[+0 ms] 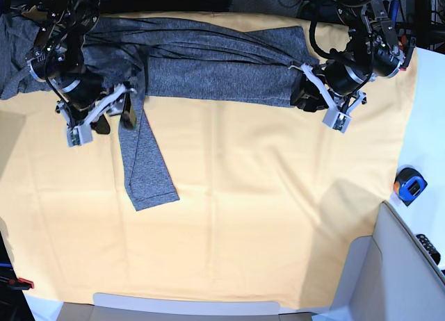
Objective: Fold the T-shirt properly
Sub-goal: 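Lift the sleeve with the right gripper and fold it over the body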
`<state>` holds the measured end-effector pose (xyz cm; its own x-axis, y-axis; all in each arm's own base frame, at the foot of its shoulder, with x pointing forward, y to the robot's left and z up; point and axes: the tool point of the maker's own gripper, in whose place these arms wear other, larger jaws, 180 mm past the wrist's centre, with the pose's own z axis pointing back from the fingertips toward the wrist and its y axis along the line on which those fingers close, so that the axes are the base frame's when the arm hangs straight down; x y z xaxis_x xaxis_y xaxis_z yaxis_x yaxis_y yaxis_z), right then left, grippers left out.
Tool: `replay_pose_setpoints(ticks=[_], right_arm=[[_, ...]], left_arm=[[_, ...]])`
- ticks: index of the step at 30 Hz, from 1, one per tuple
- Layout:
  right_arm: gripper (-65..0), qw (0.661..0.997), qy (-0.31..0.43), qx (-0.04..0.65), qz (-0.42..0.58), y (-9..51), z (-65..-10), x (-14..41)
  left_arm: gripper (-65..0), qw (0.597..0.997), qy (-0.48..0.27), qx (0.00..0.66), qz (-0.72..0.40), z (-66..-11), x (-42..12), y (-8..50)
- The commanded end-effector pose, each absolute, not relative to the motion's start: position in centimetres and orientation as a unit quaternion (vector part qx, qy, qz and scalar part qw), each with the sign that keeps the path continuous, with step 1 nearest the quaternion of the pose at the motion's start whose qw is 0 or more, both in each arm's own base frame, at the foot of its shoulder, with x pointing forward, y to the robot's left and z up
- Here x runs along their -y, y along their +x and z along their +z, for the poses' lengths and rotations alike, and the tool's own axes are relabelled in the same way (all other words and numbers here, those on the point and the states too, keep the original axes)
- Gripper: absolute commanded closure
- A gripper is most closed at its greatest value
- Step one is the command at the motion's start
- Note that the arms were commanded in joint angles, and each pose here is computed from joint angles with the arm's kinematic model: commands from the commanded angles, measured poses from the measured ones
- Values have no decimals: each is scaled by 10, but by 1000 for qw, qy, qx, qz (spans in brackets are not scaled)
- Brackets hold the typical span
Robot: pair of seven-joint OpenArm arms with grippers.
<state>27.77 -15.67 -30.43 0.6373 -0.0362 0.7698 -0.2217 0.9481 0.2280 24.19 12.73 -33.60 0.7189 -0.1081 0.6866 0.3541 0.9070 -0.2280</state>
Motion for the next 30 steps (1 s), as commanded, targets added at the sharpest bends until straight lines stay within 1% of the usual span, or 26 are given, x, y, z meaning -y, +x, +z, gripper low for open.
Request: replay_pose_setpoints(ticks=[1, 3, 7, 10, 16, 21, 27, 30], right_arm=[[-374, 878, 160, 451, 33, 296, -290, 160], [-374, 875, 181, 450, -8, 318, -295, 165], [-374, 879, 216, 419, -75, 350, -324, 178], [-374, 868, 244, 415, -124, 369, -343, 186], [-373, 855, 263, 415, -166, 389, -365, 196], [-373, 853, 283, 400, -178, 392, -379, 181], [-373, 858, 317, 381, -135, 398, -380, 127], [-366, 855, 325, 386, -119, 402, -376, 110]], left_arm=[[-184, 902, -178, 371, -129, -327, -126, 247], [-184, 902, -178, 371, -129, -327, -126, 247], [-184, 903, -177, 370, -129, -328, -126, 247], [-184, 903, -177, 370, -130, -328, -126, 246], [-184, 902, -178, 370, -130, -328, -126, 247], [-184, 902, -178, 371, -130, -327, -125, 247], [-184, 902, -177, 371, -131, -327, -126, 248], [-184, 901, -178, 372, -131, -326, -125, 248]])
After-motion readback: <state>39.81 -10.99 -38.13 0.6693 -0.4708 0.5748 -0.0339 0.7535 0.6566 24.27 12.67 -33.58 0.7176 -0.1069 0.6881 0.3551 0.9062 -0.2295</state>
